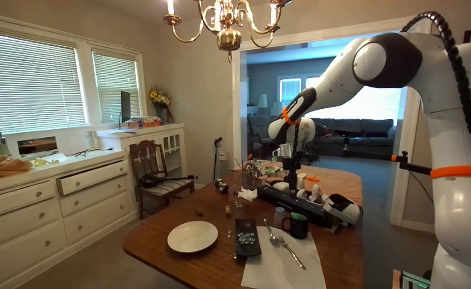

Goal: Put the glass marbles in the black mug cup

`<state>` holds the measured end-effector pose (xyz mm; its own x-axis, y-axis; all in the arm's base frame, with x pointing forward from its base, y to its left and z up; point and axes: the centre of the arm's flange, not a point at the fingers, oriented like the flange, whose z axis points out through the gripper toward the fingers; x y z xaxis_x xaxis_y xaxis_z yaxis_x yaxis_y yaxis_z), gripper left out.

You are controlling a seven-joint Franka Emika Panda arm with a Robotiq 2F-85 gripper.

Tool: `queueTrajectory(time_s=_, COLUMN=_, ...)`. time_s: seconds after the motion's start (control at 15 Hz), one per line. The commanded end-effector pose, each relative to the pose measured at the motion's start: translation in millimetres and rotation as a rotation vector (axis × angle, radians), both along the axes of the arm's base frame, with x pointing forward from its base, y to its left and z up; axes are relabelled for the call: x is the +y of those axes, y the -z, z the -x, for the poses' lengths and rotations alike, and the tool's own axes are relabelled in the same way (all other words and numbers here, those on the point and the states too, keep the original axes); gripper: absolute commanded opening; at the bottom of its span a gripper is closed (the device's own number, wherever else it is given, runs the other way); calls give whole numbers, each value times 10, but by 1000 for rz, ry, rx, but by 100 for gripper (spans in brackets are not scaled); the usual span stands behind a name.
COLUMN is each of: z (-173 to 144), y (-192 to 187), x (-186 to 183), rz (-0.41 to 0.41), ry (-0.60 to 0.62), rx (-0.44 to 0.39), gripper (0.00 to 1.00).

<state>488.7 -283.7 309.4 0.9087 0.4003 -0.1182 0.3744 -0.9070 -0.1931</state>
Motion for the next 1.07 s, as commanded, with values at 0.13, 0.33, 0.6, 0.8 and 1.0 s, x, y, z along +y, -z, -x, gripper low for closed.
queueTrajectory(time_s=0.13, z=-206, y=312, x=-485, rz=-3, ry=-86, rx=16, gripper=100)
queueTrajectory(time_s=0.33, z=-134, y=467, x=-659, rz=-9, ry=-67, rx=37, gripper=100)
queueTrajectory(time_s=0.6, z=-3, y=656, x=-794, rz=-15, ry=-18, rx=64, gripper=98)
queueTrajectory(time_s=0.8, z=45, y=799, x=-848, rz=-12, ry=31, rx=75, gripper=95)
queueTrajectory(time_s=1.0, z=8, y=910, x=-868, rz=1, ry=76, rx=75, gripper=94)
